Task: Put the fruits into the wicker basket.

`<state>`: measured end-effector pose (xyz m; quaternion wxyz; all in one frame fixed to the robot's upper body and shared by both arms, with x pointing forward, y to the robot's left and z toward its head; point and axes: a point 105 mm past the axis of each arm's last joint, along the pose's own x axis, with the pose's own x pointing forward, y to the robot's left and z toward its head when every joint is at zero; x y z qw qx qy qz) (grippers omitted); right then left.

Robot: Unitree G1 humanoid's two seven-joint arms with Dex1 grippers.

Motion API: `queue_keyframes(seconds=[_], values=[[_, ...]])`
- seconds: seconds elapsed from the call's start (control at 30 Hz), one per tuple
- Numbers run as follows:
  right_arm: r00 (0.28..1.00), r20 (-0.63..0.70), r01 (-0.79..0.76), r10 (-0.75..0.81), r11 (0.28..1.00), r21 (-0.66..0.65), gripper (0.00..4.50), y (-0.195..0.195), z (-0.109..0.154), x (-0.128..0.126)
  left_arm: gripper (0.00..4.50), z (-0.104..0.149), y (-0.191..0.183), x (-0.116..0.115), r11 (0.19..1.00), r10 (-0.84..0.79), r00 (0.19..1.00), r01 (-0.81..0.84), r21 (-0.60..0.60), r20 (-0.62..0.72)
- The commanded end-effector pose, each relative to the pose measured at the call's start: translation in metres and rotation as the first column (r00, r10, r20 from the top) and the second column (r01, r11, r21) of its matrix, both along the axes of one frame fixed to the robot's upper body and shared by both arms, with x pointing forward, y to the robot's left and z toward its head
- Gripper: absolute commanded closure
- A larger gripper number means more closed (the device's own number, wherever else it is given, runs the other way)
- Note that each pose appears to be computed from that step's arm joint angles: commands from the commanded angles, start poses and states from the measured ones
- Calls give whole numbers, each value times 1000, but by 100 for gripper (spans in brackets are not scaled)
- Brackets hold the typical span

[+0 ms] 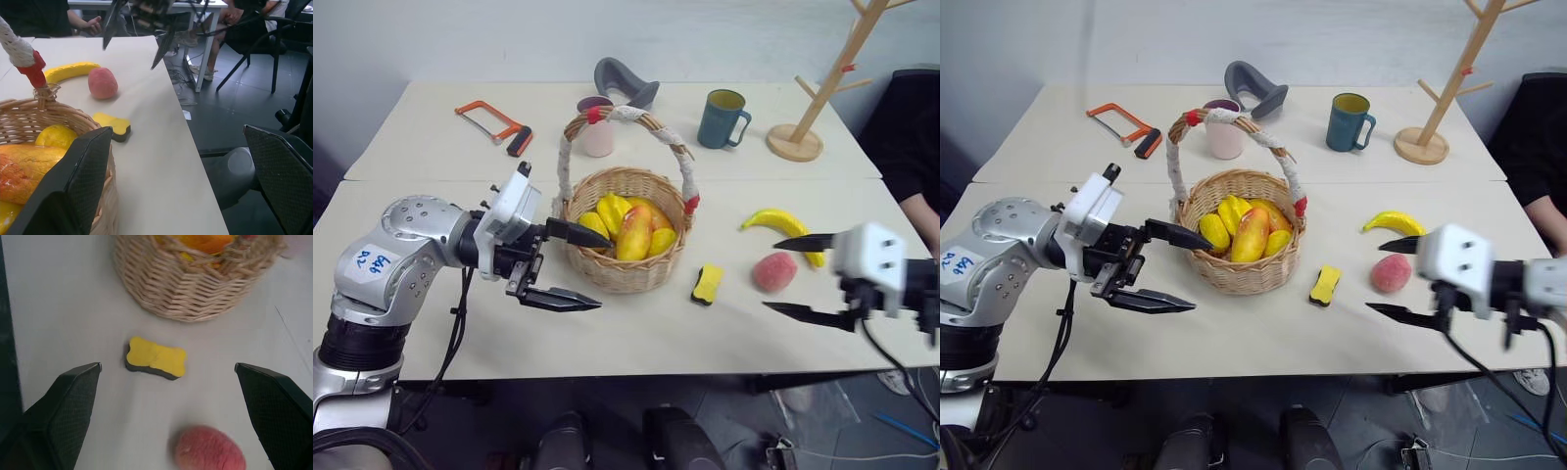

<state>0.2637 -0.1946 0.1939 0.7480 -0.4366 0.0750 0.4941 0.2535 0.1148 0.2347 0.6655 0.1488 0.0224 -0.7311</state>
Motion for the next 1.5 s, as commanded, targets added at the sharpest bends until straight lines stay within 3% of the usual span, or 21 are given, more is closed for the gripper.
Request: queue_keyframes(seconds=[0.03,0.43,0.73,0.83,1.07,1.17,1.4,1.5], values=[[991,54,-116,126,979,-167,0,6,-17,17,1,7,-1,-1,1000,3,999,-3,2,49],[944,41,-301,328,905,-299,0,31,-43,66,1,9,0,-7,997,74,994,-73,-13,78],[903,-93,-424,419,838,-344,0,46,-61,76,1,10,1,-9,996,92,992,-91,-18,86],[899,-165,-438,406,828,-349,60,43,-67,76,0,11,-1,-9,996,92,992,-91,-22,90],[876,-279,-467,393,835,-292,286,40,-75,65,0,8,-3,-8,996,83,992,-82,-19,94],[902,-232,-408,364,894,-186,345,46,-63,65,0,7,-4,-2,996,87,991,-85,-23,100],[977,-91,-183,192,979,94,345,37,4,38,0,16,-20,-3,997,34,994,-27,-71,104],[996,5,87,-89,981,175,345,-9,42,27,0,19,-28,0,994,26,995,-15,-112,96]])
